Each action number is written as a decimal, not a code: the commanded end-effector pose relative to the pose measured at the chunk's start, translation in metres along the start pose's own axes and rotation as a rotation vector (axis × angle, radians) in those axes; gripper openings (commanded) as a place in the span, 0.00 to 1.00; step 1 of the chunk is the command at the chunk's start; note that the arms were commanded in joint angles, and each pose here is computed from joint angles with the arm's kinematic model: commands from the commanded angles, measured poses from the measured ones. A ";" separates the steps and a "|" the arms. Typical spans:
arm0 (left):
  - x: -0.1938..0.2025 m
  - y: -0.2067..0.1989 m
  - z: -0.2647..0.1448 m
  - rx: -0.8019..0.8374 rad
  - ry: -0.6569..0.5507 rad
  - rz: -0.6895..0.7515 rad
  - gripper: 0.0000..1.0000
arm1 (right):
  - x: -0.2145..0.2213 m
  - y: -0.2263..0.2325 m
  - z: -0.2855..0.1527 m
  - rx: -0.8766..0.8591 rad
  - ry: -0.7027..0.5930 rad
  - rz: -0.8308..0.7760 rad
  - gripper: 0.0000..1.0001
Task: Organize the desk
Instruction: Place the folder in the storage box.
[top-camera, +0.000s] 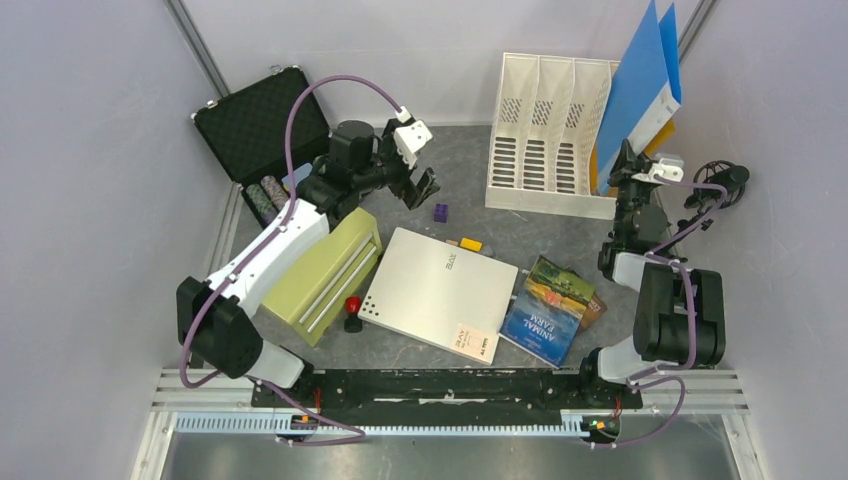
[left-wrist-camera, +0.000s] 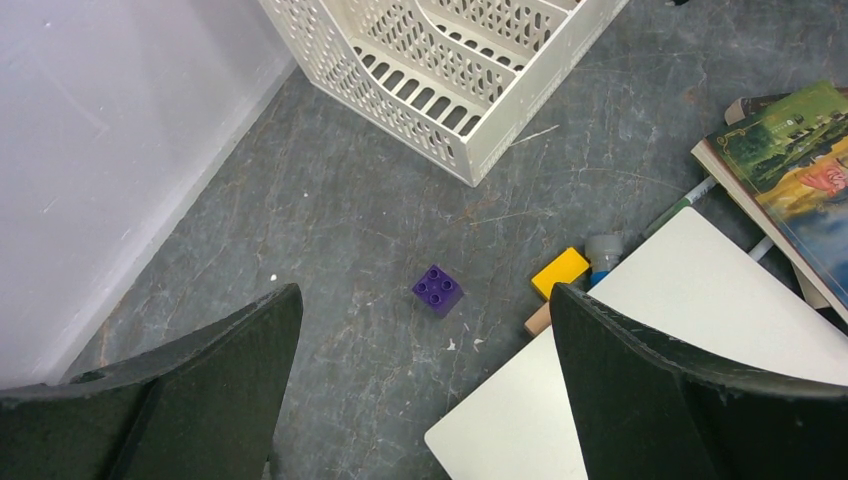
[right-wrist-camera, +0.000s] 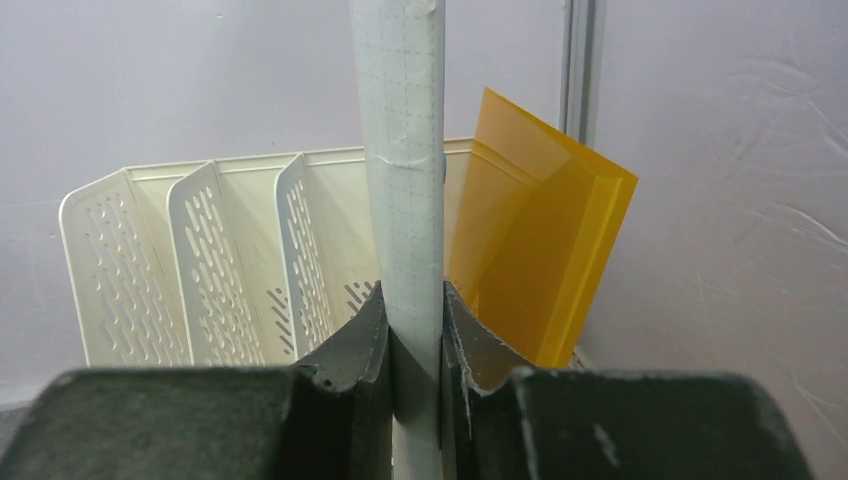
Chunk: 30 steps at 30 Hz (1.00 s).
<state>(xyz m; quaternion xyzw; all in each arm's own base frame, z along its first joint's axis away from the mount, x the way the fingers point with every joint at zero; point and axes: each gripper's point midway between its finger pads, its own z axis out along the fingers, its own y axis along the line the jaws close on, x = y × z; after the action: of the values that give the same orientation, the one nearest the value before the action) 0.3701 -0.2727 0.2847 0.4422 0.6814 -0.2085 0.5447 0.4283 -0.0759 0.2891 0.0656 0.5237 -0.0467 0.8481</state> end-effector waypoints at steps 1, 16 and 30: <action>-0.012 -0.003 0.004 0.020 -0.043 -0.024 1.00 | -0.026 0.002 0.005 -0.012 -0.143 0.011 0.00; -0.001 -0.006 0.014 0.042 -0.022 -0.050 1.00 | 0.036 0.002 -0.015 -0.036 -0.067 -0.019 0.00; 0.006 -0.005 0.021 0.054 0.007 -0.066 1.00 | 0.010 0.001 0.009 -0.024 -0.149 -0.021 0.00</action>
<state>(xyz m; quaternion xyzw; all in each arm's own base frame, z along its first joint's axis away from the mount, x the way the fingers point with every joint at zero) 0.3749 -0.2802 0.2586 0.4397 0.7003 -0.2246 0.5156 0.4546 -0.0791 0.2460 0.0659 0.5417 -0.0418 0.8369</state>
